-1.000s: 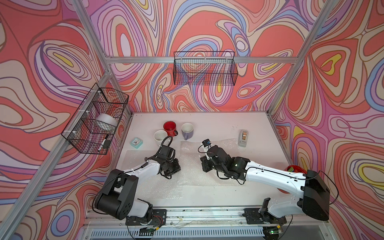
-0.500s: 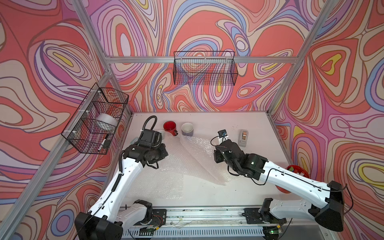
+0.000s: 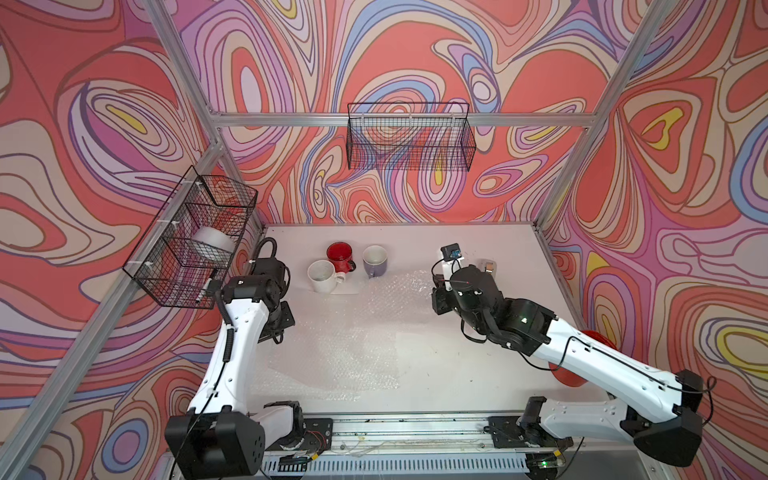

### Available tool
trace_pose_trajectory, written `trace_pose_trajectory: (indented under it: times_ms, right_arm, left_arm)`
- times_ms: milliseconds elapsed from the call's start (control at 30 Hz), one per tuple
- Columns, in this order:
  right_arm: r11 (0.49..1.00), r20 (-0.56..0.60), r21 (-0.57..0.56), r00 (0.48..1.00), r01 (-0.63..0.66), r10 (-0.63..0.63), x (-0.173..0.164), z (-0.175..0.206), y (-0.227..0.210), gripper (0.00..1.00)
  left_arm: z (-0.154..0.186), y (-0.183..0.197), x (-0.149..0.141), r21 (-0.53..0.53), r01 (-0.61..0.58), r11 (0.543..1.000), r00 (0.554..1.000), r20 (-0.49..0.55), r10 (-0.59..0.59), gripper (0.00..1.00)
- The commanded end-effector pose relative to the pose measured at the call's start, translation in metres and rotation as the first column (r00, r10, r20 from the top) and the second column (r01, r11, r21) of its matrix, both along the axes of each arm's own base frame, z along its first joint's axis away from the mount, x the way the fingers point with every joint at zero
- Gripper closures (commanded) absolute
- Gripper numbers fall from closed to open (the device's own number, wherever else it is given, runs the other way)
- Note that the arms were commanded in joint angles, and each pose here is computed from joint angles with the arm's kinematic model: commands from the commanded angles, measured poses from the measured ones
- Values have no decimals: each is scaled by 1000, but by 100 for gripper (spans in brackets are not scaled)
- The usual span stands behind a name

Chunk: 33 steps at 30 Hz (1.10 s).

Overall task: Wrap mugs in bubble wrap
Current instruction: Place the bubble wrap at the center of the board.

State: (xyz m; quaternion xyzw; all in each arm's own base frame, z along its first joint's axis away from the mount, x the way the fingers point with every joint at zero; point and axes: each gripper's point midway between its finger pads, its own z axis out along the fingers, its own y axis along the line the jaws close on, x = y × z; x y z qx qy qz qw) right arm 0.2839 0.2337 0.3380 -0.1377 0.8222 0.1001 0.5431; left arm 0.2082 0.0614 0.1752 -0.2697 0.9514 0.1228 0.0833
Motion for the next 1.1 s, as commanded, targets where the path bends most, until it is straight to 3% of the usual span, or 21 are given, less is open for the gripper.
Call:
trace_pose_trajectory:
  times_ms: [0,200,367,567,833,1067]
  right_arm:
    - [991,110,-66,988,119,-111,3,41,-34,100]
    - [937,259,-194,936,291,-238,17,77,-63,100]
    - [882,327,-182,872,435,-364,53,117,-107,100]
    - [852,340,-182,844,492,-415,91,146,-135,100]
    - [830,299,-240,852,503,-430,108,128,-131,100]
    - [839,240,-278,879,468,-411,118,105,-121,100]
  left_arm:
    - [11,26,-1,130,-19,991,998,-60,27,100]
    - [5,39,14,175,-50,983,995,-80,65,100]
    - [4,47,18,194,-75,978,993,-76,91,100]
    - [34,40,28,105,-84,991,994,84,75,100]
    - [58,49,9,42,-84,996,988,130,77,100]
    - [91,77,0,186,-163,969,977,169,132,100]
